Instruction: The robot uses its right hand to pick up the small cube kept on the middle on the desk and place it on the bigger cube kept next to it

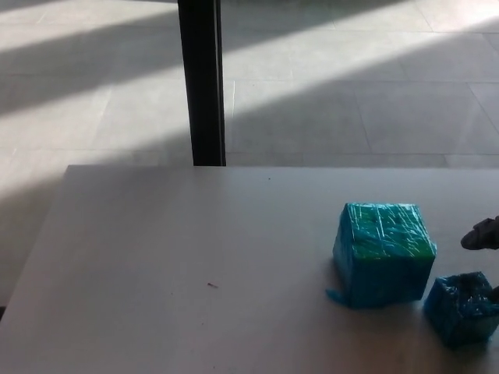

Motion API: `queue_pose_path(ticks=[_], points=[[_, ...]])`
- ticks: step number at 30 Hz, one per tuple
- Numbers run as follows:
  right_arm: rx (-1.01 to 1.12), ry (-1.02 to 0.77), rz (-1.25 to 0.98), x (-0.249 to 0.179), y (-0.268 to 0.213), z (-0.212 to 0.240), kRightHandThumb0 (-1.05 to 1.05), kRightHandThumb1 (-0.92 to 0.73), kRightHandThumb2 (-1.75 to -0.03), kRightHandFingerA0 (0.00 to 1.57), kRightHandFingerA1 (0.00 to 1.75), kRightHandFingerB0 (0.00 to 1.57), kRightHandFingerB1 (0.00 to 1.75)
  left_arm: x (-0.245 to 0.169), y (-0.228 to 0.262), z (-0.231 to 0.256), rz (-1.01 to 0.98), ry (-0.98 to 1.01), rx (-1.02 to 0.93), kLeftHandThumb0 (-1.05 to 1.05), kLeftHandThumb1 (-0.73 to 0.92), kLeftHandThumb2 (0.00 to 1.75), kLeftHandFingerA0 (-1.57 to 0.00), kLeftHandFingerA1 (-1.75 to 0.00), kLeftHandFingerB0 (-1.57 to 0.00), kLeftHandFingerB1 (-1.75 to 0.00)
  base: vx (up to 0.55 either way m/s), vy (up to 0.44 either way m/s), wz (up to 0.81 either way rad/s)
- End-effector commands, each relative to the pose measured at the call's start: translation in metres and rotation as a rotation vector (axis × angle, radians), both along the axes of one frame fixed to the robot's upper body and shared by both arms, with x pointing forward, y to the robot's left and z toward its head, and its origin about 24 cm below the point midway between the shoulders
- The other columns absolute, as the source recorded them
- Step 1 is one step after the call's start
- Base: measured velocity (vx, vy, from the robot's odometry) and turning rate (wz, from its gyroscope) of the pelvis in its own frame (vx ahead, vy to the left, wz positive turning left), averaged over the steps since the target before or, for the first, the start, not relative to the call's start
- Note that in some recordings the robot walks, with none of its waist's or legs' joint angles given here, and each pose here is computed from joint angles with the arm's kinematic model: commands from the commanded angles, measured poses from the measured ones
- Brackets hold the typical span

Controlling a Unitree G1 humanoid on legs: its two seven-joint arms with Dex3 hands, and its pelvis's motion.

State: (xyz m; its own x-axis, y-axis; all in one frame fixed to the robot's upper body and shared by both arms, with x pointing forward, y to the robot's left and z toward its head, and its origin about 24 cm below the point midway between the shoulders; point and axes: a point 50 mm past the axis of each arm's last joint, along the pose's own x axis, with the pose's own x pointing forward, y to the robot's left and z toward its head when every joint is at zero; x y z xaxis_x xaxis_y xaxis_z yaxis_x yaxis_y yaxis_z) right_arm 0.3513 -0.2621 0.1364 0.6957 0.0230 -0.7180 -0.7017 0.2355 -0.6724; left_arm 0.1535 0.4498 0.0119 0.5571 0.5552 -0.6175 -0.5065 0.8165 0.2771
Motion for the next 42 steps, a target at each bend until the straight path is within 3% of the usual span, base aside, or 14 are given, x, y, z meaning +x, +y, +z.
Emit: queue_pose_path(ticks=[1, 7, 10, 15, 16, 17, 21, 23, 24, 26, 27, 28, 38, 42], points=[[0.034, 0.036, 0.037, -0.008, -0.003, 0.001, -0.49, -0.41, -0.52, 0.37, 0.95, 0.00, 0.10, -0.003, 0.004, 0.003, 0.012, 0.011, 0.014, -0.99, 0.92, 0.74, -0.45, -0.64, -0.41, -0.43, 0.00, 0.000, 0.00], [0.013, 0.038, 0.070, -0.019, -0.005, 0.008, -0.83, -0.47, -0.88, 0.00, 0.22, 0.00, 0.00, -0.006, 0.001, -0.002, 0.020, 0.004, -0.010, -0.98, 0.92, 0.73, -0.42, -0.60, -0.39, -0.42, 0.00, 0.000, 0.00], [0.014, 0.053, 0.067, -0.023, -0.009, 0.008, -0.97, -0.47, -0.71, 0.00, 0.04, 0.00, 0.00, -0.006, 0.002, -0.001, 0.018, 0.003, -0.011, -0.98, 0.92, 0.74, -0.41, -0.61, -0.38, -0.43, 0.00, 0.000, 0.00], [0.001, 0.050, 0.096, -0.030, -0.012, 0.008, -1.05, -0.62, -0.60, 0.00, 0.00, 0.00, 0.00, -0.007, 0.002, -0.002, 0.035, 0.003, -0.006, -0.98, 0.92, 0.73, -0.43, -0.63, -0.41, -0.43, 0.00, 0.000, 0.00], [0.006, 0.051, 0.099, -0.031, -0.011, 0.008, -1.04, -0.61, -0.59, 0.00, 0.00, 0.00, 0.00, -0.007, 0.002, -0.001, 0.018, 0.007, 0.003, -0.94, 0.74, 1.18, -0.39, -0.65, -0.32, -0.51, 0.00, 0.000, 0.00], [0.010, 0.054, 0.104, -0.032, -0.010, 0.008, -1.00, -0.61, -0.59, 0.00, 0.00, 0.00, 0.00, -0.006, 0.002, -0.001, 0.021, 0.005, 0.001, -0.98, 0.92, 0.74, -0.43, -0.63, -0.40, -0.44, 0.00, 0.000, 0.00], [0.007, 0.070, 0.115, -0.036, -0.005, 0.000, -0.89, -0.50, -0.92, 0.00, 0.13, 0.00, 0.00, -0.006, 0.002, 0.000, 0.035, -0.011, -0.014, -0.99, 0.92, 0.73, -0.43, -0.66, -0.39, -0.44, 0.00, 0.000, 0.00], [0.005, 0.071, 0.122, -0.036, -0.003, -0.005, -0.90, -0.51, -0.57, 0.00, 0.00, 0.00, 0.00, -0.006, 0.002, 0.000, 0.038, -0.009, -0.018, -0.99, 0.92, 0.71, -0.41, -0.65, -0.40, -0.43, 0.00, 0.000, 0.00], [0.006, 0.074, 0.115, -0.037, -0.001, -0.010, -0.77, -0.47, -0.55, 0.00, 0.00, 0.00, 0.00, -0.006, 0.002, 0.000, 0.037, -0.009, -0.018, -0.95, 0.72, 1.16, -0.41, -0.68, -0.36, -0.53, 0.00, 0.000, 0.00], [0.010, 0.064, 0.088, -0.036, 0.001, -0.019, -0.77, -0.40, -0.63, 0.00, 0.00, 0.00, 0.00, -0.007, 0.003, 0.000, 0.039, -0.011, -0.018, -0.99, 0.92, 0.73, -0.44, -0.68, -0.40, -0.43, 0.00, 0.000, 0.00], [-0.001, 0.059, 0.087, -0.036, 0.003, -0.023, -0.73, -0.40, -0.60, 0.00, 0.00, 0.00, 0.00, -0.007, 0.002, 0.000, 0.024, -0.005, -0.011, -0.98, 0.75, 1.19, -0.39, -0.67, -0.33, -0.51, 0.00, 0.000, 0.00], [-0.002, 0.056, 0.085, -0.036, 0.004, -0.025, -0.76, -0.47, -0.82, 0.00, 0.20, 0.00, 0.00, -0.007, 0.002, 0.000, 0.022, -0.001, -0.006, -0.99, 0.92, 0.74, -0.42, -0.64, -0.39, -0.43, 0.00, 0.000, 0.00], [0.045, -0.021, 0.046, -0.032, 0.012, -0.023, -0.65, -0.35, -0.61, 0.00, 0.00, 0.00, 0.00, -0.005, 0.004, 0.003, 0.044, -0.011, -0.012, -1.00, 0.91, 0.74, -0.44, -0.67, -0.38, -0.42, 0.00, 0.000, 0.00], [0.044, -0.079, 0.008, -0.032, 0.015, -0.028, -0.60, -0.41, -0.78, 0.00, 0.26, 0.00, 0.11, -0.005, 0.005, 0.003, 0.030, 0.001, 0.008, -1.00, 0.92, 0.73, -0.43, -0.63, -0.43, -0.44, 0.00, 0.000, 0.00]])
